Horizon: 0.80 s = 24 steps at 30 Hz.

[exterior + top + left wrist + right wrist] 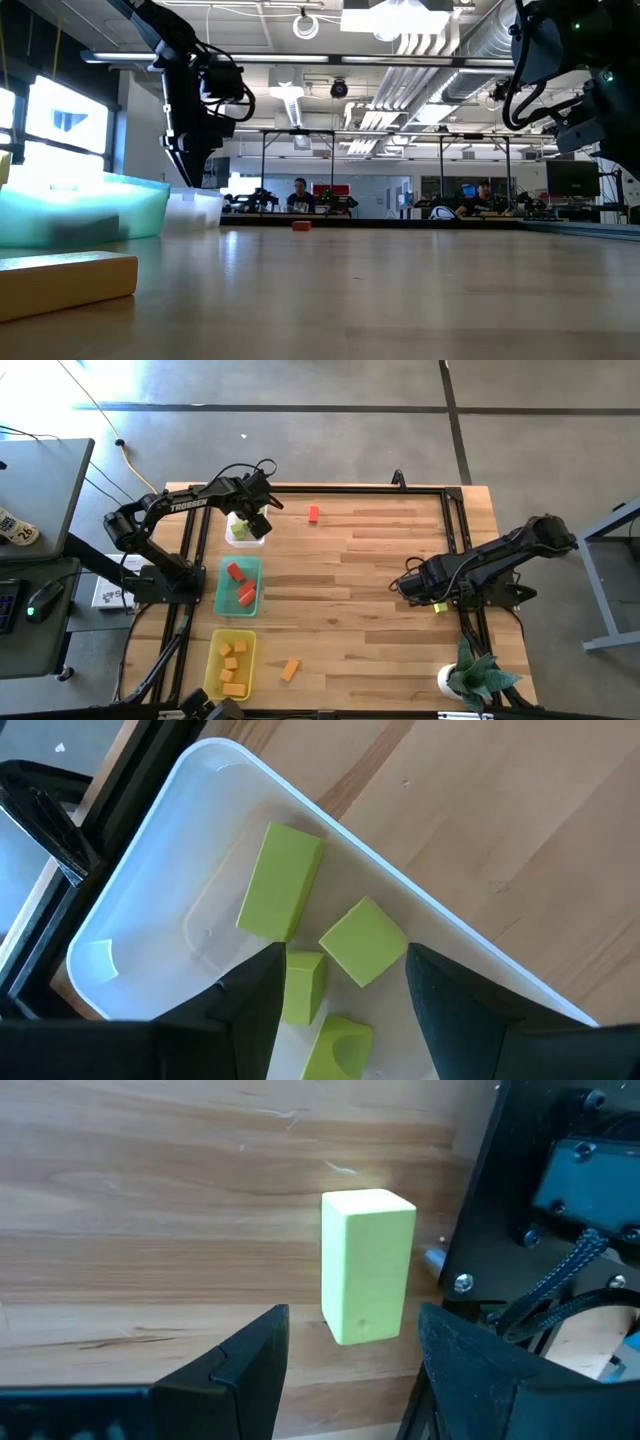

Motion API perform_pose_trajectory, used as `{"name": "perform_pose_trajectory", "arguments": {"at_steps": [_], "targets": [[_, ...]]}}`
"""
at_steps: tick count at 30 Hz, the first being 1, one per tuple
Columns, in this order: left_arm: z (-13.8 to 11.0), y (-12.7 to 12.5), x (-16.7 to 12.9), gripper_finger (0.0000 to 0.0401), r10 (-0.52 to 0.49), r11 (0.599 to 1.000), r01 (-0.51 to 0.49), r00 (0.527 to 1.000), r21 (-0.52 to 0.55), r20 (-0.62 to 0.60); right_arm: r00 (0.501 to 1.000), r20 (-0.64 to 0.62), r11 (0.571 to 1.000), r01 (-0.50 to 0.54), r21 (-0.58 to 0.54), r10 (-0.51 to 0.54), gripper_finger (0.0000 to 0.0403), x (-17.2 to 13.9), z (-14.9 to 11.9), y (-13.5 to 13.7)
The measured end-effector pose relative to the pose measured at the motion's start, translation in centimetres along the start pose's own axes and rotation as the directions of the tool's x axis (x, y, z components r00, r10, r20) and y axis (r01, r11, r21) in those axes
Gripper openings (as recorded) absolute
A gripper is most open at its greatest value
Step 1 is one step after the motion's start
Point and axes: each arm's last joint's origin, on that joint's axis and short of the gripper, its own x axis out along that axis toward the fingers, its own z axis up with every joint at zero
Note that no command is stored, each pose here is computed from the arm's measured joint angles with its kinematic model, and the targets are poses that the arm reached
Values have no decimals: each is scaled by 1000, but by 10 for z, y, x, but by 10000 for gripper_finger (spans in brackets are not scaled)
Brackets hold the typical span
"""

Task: Sort & place blocks by color
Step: Put the green rectangular block into the transparent bin

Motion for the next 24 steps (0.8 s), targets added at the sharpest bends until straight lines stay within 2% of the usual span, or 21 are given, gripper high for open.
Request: {"name": "perform_pose_trajectory", "arguments": {"at_steps": [21, 24], "targets": [[2, 0, 0, 196, 0, 1000, 0, 1000, -4, 25, 974, -18, 974, 227, -12, -228, 209, 32, 0, 22], [2, 0, 0, 196, 0, 1000, 0, 1000, -4, 25, 981, -41, 982, 186, -29, -187, 209, 39, 0, 30]]}}
